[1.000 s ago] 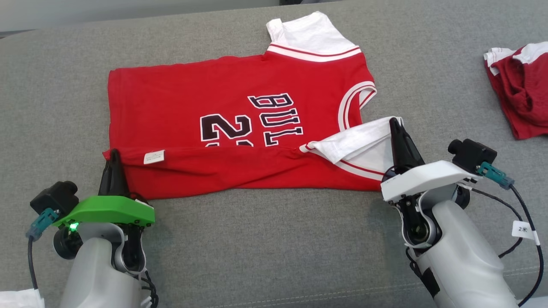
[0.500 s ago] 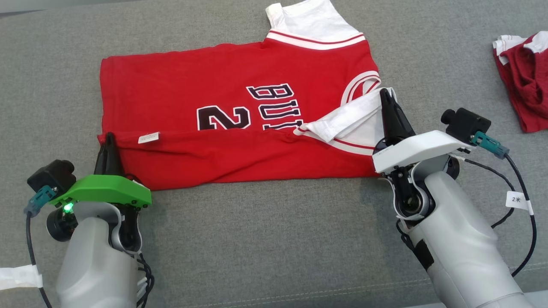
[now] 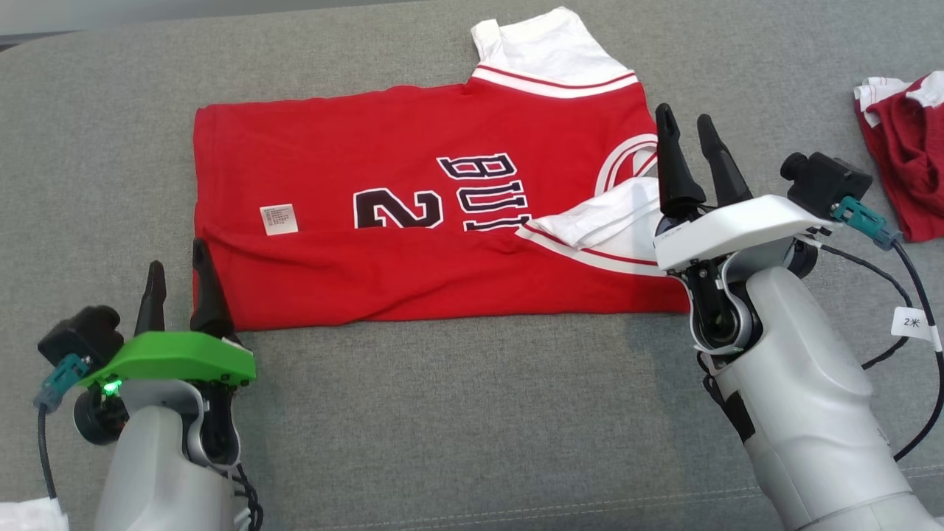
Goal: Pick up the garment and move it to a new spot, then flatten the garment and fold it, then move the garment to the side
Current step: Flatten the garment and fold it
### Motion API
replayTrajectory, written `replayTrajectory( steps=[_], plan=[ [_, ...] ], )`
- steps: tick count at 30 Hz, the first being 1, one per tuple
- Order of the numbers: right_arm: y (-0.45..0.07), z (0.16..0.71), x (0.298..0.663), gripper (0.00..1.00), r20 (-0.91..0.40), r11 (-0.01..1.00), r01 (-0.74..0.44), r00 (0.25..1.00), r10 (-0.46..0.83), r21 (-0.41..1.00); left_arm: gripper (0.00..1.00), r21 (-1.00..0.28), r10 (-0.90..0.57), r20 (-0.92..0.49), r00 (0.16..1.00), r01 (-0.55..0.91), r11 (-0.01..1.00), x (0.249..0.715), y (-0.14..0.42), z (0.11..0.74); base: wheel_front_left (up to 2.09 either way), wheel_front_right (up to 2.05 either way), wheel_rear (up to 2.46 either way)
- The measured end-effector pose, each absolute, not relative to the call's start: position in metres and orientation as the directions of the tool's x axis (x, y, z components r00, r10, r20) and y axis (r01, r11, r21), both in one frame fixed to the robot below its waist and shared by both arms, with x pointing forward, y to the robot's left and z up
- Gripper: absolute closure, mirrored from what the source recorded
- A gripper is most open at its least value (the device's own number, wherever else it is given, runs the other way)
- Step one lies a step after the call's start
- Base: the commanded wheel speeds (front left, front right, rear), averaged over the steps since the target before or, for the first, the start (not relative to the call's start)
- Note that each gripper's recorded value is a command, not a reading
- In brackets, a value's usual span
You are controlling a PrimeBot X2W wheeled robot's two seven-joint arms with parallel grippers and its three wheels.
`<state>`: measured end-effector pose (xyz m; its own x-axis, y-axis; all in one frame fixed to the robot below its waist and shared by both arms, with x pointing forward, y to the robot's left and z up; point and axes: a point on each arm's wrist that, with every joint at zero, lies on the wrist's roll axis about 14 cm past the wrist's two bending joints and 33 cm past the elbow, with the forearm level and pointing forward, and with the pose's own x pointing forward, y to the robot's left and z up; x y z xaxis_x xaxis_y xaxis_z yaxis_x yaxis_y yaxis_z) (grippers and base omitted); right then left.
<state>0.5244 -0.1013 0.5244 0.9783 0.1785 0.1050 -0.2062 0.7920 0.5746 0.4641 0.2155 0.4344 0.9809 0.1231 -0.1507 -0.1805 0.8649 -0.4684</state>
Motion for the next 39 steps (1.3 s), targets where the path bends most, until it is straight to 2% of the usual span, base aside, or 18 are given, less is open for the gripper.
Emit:
replayTrajectory(
  steps=[8,15,29,30,31,35,39],
  plan=[
    [-0.114,0.535,0.5,0.0,0.149,0.869,-0.219,0.974,0.169,0.445,0.0,-0.457,0.143,-0.239,0.961,-0.241,0.857,0.42,0.221,0.407,0.0,0.0,0.0],
    [-0.134,0.53,0.469,0.0,0.149,0.888,-0.175,0.981,0.123,0.424,0.0,-0.48,0.116,-0.302,0.946,-0.256,0.839,0.402,0.21,0.389,0.0,0.0,0.0],
    [-0.151,0.452,0.426,0.0,-0.08,0.927,-0.064,0.992,0.101,0.369,0.0,-0.527,0.09,-0.351,0.932,-0.276,0.804,0.428,0.194,0.376,0.0,0.0,0.0],
    [-0.15,0.445,0.422,0.0,-0.102,0.928,-0.059,0.989,0.103,0.369,0.18,-0.526,0.088,-0.352,0.932,-0.274,0.805,0.43,0.194,0.375,0.0,0.0,0.0],
    [-0.149,0.438,0.419,0.0,-0.124,0.927,-0.054,0.986,0.108,0.372,0.46,-0.524,0.087,-0.353,0.932,-0.274,0.806,0.431,0.194,0.375,0.0,0.0,0.0],
    [-0.142,0.418,0.413,0.0,-0.193,0.914,-0.038,0.973,0.125,0.404,1.0,-0.525,0.095,-0.341,0.935,-0.273,0.806,0.435,0.198,0.378,0.0,0.0,0.0],
    [-0.132,0.415,0.419,0.0,-0.206,0.898,-0.044,0.967,0.148,0.438,1.0,-0.521,0.104,-0.324,0.94,-0.269,0.81,0.436,0.202,0.383,0.0,0.0,0.0]
  ],
)
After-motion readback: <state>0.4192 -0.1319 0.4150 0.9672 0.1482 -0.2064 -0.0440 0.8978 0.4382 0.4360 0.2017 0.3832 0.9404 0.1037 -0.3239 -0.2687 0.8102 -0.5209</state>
